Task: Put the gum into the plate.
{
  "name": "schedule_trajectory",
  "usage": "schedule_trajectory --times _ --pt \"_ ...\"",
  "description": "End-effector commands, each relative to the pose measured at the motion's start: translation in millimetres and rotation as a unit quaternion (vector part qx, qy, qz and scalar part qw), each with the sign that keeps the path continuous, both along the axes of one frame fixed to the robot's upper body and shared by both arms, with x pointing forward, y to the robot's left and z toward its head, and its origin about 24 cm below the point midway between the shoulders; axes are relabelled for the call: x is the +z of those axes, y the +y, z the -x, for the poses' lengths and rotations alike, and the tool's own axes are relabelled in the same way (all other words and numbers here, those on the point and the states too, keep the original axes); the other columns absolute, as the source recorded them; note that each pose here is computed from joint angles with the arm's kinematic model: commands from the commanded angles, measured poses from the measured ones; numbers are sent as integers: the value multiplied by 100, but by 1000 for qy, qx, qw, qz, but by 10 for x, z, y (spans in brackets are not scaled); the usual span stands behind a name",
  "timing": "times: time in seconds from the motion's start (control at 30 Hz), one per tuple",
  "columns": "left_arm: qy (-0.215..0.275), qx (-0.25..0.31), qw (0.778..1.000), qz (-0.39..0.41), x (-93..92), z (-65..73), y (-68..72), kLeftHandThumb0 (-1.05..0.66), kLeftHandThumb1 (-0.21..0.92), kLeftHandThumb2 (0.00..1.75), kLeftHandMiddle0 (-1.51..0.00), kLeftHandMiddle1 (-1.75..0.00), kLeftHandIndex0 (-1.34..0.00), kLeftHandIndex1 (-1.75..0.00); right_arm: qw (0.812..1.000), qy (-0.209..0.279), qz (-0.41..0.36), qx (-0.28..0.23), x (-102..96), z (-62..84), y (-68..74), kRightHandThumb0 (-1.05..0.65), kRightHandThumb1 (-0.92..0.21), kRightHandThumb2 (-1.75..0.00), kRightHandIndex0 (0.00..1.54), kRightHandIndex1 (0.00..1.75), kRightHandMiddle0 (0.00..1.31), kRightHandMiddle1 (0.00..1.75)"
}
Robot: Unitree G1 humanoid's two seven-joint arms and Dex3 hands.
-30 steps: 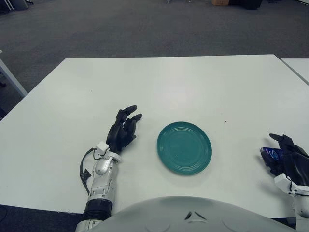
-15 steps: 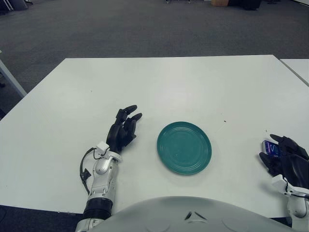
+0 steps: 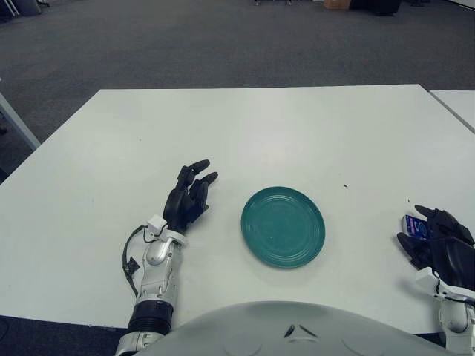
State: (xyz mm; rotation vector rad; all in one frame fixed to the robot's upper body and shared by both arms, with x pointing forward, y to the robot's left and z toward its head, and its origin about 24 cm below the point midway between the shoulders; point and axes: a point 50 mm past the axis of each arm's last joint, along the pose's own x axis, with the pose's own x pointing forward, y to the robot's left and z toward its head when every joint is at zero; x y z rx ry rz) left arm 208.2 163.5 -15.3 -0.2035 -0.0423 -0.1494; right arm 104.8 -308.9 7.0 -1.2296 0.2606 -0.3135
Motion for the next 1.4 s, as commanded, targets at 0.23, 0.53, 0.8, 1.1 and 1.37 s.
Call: schedule_trajectory --times 0.23,0.53,0.8,1.1,1.37 --pt "87 -5 996 28 -292 157 1 -78 92 57 -32 -70 -1 -108 963 263 51 31 -281 654 -277 -78 -92 -45 41 7 0 85" --pt "84 -3 996 31 -296 154 6 -79 92 57 -30 -69 -1 -107 963 263 54 37 -270 634 -264 -77 -92 -45 43 8 0 87" --pt "87 -10 996 36 -306 145 15 -79 92 57 -30 -69 0 -107 967 246 54 33 -280 615 -279 -68 -92 -37 55 36 4 121" --pt "89 -13 996 28 -313 131 34 -79 92 60 -27 -67 0 -104 978 200 53 22 -272 627 -216 -40 -73 -64 56 82 43 156" --pt "95 -10 995 28 -306 117 33 -78 92 60 -26 -68 0 -103 982 182 57 17 -269 615 -198 -26 -64 -74 61 106 49 158"
